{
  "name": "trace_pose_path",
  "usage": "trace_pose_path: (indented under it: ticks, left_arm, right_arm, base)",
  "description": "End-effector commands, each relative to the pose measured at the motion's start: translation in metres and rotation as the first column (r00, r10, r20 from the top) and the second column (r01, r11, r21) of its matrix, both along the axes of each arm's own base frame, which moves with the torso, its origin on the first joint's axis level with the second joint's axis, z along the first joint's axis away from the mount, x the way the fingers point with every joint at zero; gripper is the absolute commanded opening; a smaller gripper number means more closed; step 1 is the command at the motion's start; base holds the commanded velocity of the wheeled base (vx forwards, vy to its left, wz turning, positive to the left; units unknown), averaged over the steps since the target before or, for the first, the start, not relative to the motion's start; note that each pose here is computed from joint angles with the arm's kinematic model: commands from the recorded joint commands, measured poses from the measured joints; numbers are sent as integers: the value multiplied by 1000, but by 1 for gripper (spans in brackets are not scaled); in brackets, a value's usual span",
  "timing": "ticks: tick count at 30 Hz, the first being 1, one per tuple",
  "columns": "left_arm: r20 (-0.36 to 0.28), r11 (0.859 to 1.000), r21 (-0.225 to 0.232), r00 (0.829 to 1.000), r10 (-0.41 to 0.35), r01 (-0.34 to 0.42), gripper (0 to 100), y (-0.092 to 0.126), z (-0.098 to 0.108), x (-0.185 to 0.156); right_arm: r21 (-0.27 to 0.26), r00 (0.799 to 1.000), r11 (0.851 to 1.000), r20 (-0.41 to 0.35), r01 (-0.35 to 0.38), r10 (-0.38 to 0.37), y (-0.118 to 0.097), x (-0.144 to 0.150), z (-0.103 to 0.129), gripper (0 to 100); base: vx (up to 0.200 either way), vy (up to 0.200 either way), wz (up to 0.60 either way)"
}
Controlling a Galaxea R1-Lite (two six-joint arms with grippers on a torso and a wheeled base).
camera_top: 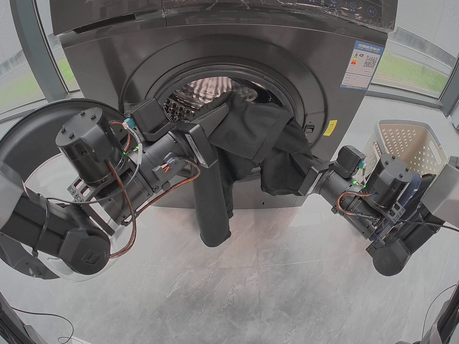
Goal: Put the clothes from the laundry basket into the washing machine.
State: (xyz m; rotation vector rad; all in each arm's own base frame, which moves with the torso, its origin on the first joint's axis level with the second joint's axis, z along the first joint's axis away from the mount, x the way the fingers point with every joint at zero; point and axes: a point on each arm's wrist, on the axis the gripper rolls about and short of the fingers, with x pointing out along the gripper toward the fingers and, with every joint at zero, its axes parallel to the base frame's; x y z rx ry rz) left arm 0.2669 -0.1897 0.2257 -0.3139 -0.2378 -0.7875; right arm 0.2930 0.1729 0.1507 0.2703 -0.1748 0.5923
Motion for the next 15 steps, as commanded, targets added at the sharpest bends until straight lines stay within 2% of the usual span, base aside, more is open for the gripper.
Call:
trace_pose_path:
  ticks: [1,7,15]
  left_arm:
    - [-10,1000,7,1000,-5,5,0,0,-4,-3]
    - [-16,1000,9,1000,-7,7,0,1,-8,-5]
    - [-33,1000,21,999,-7,7,0,2,-14,-7]
  right_arm:
    - [27,999,999,42,30,-31,-13,-3,17,0]
    - [54,994,996,74,77,-81,-28,-5,31,0]
    - [73,987,989,89,129,-135,-41,1,38,0]
  base:
    - [0,0,0]
    - [0,0,0]
    - [0,0,0]
